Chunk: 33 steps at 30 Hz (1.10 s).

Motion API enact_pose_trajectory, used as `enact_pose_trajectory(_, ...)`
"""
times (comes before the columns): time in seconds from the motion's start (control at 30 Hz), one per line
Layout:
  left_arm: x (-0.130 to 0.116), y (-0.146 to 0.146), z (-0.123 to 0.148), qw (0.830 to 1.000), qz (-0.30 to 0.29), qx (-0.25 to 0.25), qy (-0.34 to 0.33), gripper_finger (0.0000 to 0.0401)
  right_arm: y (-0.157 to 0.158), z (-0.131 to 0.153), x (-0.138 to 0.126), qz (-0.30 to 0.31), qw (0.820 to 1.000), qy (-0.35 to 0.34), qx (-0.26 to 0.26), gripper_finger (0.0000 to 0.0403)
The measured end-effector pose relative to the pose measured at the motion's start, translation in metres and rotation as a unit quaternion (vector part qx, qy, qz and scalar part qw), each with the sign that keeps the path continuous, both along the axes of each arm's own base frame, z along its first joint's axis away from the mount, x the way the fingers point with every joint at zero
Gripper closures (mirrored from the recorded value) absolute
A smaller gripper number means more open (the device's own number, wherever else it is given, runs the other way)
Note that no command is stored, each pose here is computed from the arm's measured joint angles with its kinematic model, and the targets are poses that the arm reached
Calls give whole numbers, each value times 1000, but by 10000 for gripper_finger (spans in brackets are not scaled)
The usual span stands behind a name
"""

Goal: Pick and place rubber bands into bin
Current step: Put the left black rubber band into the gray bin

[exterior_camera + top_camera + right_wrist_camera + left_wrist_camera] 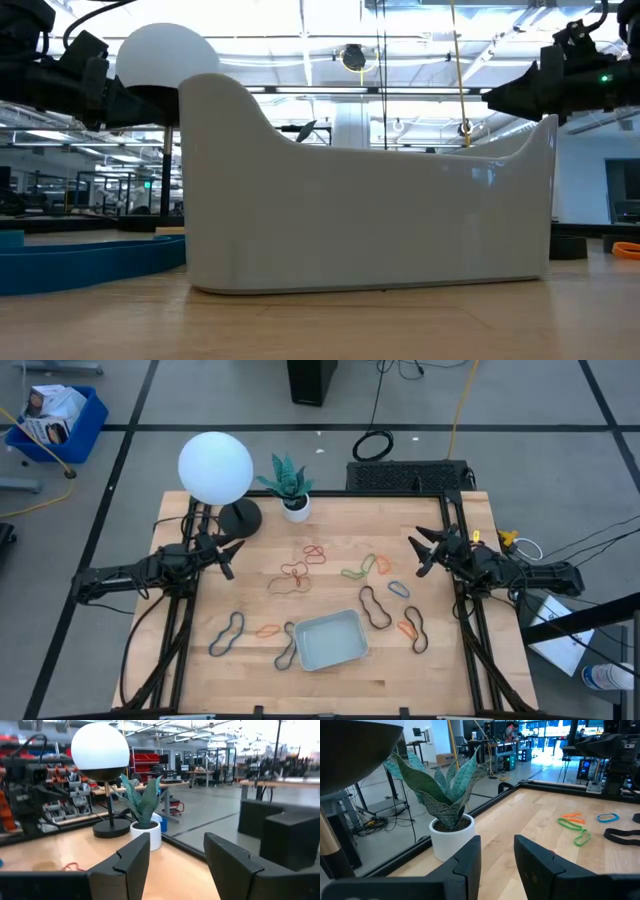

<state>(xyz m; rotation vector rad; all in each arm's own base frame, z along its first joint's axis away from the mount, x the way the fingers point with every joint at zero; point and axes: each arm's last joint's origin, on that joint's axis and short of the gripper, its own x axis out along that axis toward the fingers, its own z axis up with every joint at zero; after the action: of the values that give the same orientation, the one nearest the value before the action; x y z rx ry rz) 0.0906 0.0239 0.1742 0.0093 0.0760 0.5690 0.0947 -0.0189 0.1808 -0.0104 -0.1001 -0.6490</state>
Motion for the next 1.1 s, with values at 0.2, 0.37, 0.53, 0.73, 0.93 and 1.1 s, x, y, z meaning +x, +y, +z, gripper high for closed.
enact_pose_trajectory(0.2, 0, 0, 0, 1000, 0, -2, -1, 277, 1, 20, 11, 9, 997, 49, -61, 222)
enact_pose_trajectory(0.37, 0, 0, 0, 1000, 0, -2, -1, 277, 2, 46, 35, 54, 985, 124, -108, 222)
enact_pose_trajectory(0.53, 0, 0, 0, 1000, 0, -2, -2, 277, 5, 61, 69, 127, 958, 228, -116, 222)
enact_pose_trajectory(0.73, 0, 0, 0, 1000, 0, -2, -2, 277, 9, 64, 103, 222, 923, 310, -55, 222)
enact_pose_trajectory(0.93, 1, -1, 0, 1000, -28, -4, -1, 277, 12, 44, 125, 279, 893, 353, 11, 222)
enact_pose_trajectory(1.1, 1, -2, 0, 999, -39, -5, -1, 277, 16, 18, 138, 280, 870, 404, 45, 222)
